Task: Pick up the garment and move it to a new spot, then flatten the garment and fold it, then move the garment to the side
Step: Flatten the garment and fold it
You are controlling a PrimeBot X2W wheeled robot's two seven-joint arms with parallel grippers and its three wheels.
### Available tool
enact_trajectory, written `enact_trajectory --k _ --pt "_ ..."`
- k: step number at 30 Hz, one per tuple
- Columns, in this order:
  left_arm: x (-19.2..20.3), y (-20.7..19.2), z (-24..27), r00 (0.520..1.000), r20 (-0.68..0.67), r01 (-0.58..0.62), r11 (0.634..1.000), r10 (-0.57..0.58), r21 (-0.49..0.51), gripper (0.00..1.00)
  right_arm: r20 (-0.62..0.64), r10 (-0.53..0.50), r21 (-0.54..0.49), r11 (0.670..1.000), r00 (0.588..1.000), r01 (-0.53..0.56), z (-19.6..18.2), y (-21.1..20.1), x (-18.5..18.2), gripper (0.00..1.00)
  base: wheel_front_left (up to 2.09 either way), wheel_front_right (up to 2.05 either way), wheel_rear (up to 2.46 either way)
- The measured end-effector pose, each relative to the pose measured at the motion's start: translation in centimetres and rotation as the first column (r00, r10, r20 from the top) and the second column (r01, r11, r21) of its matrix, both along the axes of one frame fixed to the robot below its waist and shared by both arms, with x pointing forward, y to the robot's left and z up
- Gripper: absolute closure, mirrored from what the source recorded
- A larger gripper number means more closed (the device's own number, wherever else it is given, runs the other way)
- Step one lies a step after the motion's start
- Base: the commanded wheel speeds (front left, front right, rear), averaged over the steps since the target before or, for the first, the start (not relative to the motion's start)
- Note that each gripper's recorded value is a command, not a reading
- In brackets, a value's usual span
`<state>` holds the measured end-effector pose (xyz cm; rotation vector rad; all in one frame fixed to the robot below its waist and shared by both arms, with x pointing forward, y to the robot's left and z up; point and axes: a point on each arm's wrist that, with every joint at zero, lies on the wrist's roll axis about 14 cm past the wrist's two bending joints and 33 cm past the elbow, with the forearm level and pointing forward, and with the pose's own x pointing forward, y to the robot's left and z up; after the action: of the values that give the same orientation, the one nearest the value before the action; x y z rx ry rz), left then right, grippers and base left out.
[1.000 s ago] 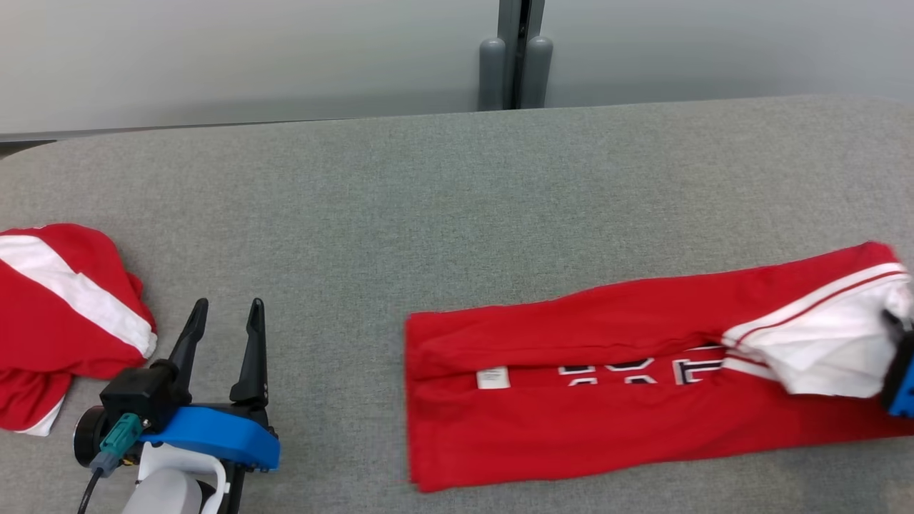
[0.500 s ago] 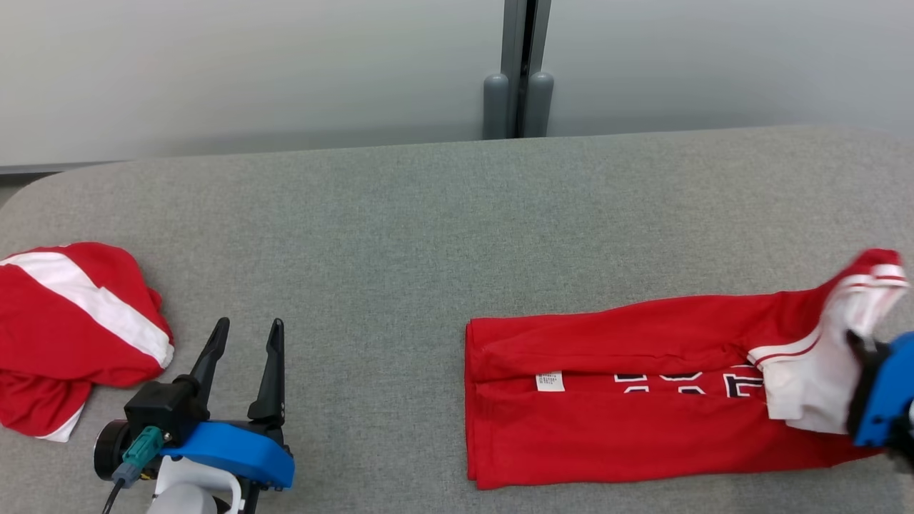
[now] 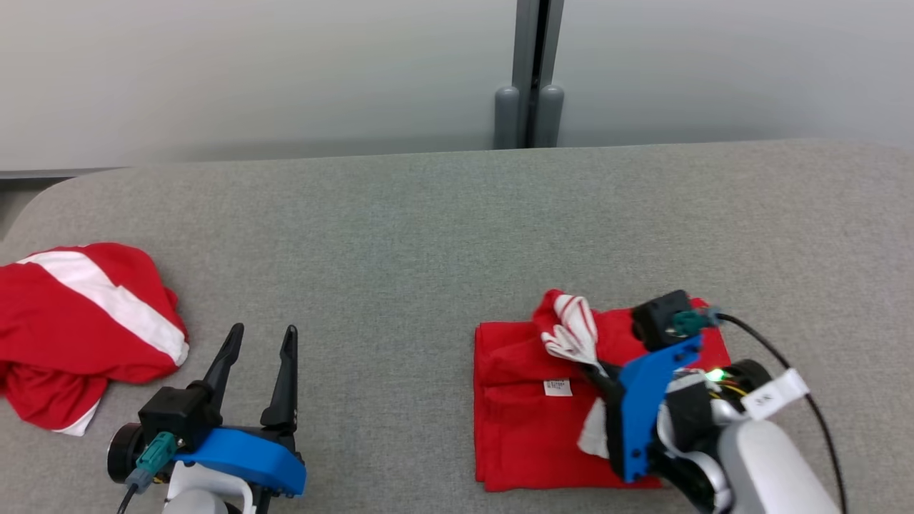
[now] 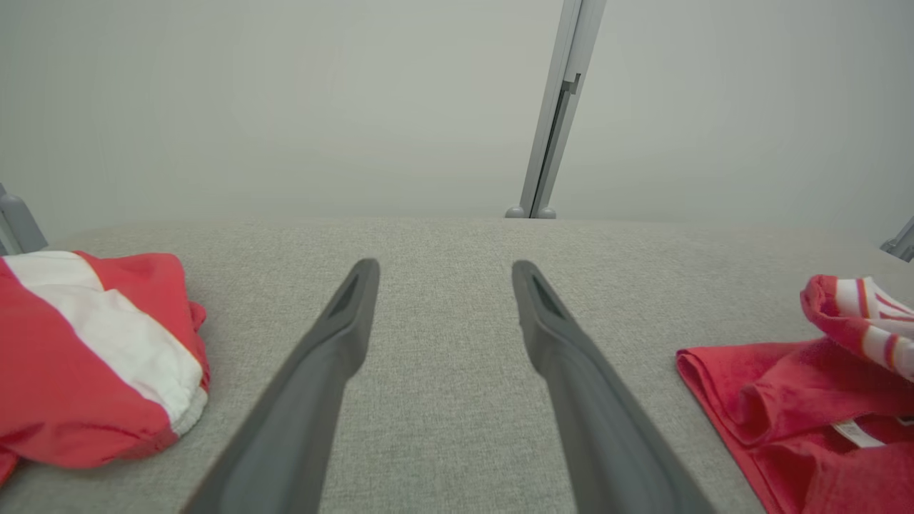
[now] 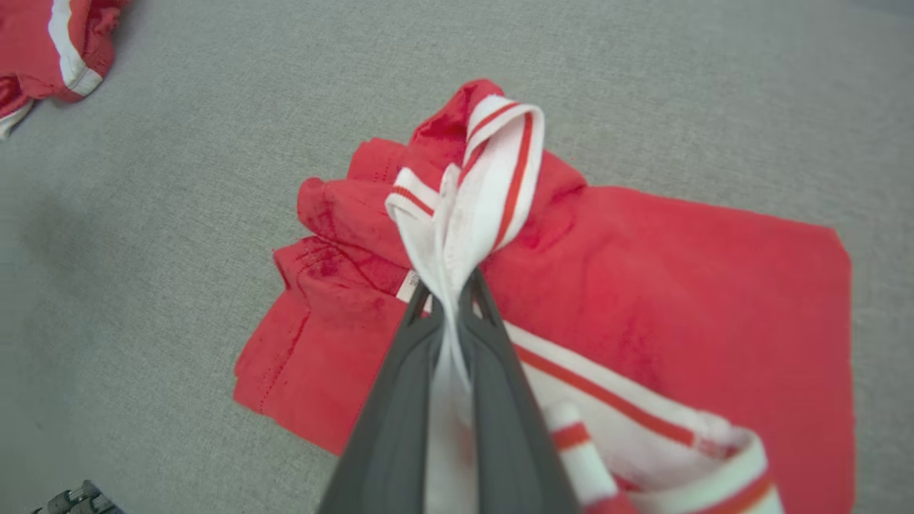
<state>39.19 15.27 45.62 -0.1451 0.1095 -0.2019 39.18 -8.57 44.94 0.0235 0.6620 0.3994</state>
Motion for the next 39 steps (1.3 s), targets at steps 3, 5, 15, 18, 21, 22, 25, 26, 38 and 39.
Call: enact_trajectory --k 3,5,15,18,21,22,25,26,38,39 --pt "0.1 0.1 0.1 1.000 0.003 -0.005 1.000 0.005 -0.002 0.00 -0.022 0.054 0.008 0.999 0.998 -0.053 -0.9 2.2 0.4 1.00 0.00 0.00 0.00" --pt "0.1 0.3 0.1 1.000 0.001 -0.011 1.000 0.011 -0.002 0.00 -0.041 0.080 0.015 0.997 0.996 -0.080 -1.6 3.3 0.5 1.00 0.00 0.00 0.00" --pt "0.3 0.7 -0.6 1.000 -0.018 -0.025 1.000 0.025 -0.001 0.00 -0.027 0.162 0.139 0.978 0.987 -0.156 -1.6 7.3 1.0 0.00 0.00 0.00 0.00" --pt "0.5 0.7 -0.4 1.000 -0.014 -0.024 1.000 0.024 -0.003 0.00 0.037 0.144 0.213 0.966 0.989 -0.148 0.5 7.8 1.6 0.00 0.00 0.00 0.00" --pt "0.6 0.5 -0.2 1.000 -0.007 -0.021 1.000 0.021 -0.005 0.00 0.139 0.086 0.265 0.957 0.987 -0.121 3.6 6.8 2.8 0.00 0.00 0.00 0.00" --pt "0.6 0.4 -0.1 1.000 -0.005 -0.019 1.000 0.019 -0.005 0.00 0.173 0.058 0.261 0.960 0.983 -0.103 4.4 5.8 3.2 0.00 0.00 0.00 0.00" --pt "0.5 0.2 -0.1 1.000 -0.004 -0.015 1.000 0.015 -0.008 0.00 0.216 -0.041 0.205 0.979 0.976 -0.004 4.7 0.8 3.6 0.00 0.00 0.00 0.00" --pt "0.5 0.1 -0.1 1.000 -0.005 -0.016 1.000 0.016 -0.008 0.00 0.213 -0.076 0.189 0.981 0.974 0.035 4.3 -0.7 3.4 0.00 0.00 0.00 0.00" --pt "0.2 -0.1 0.9 1.000 0.024 -0.015 1.000 0.015 -0.022 0.00 0.355 -0.289 0.109 0.957 0.889 0.267 2.3 -8.3 0.1 0.00 0.00 0.00 0.00" --pt "0.2 -0.1 0.9 1.000 0.024 -0.015 1.000 0.015 -0.022 0.00 0.355 -0.289 0.109 0.957 0.889 0.267 2.3 -8.3 0.1 0.00 0.00 0.00 0.00"
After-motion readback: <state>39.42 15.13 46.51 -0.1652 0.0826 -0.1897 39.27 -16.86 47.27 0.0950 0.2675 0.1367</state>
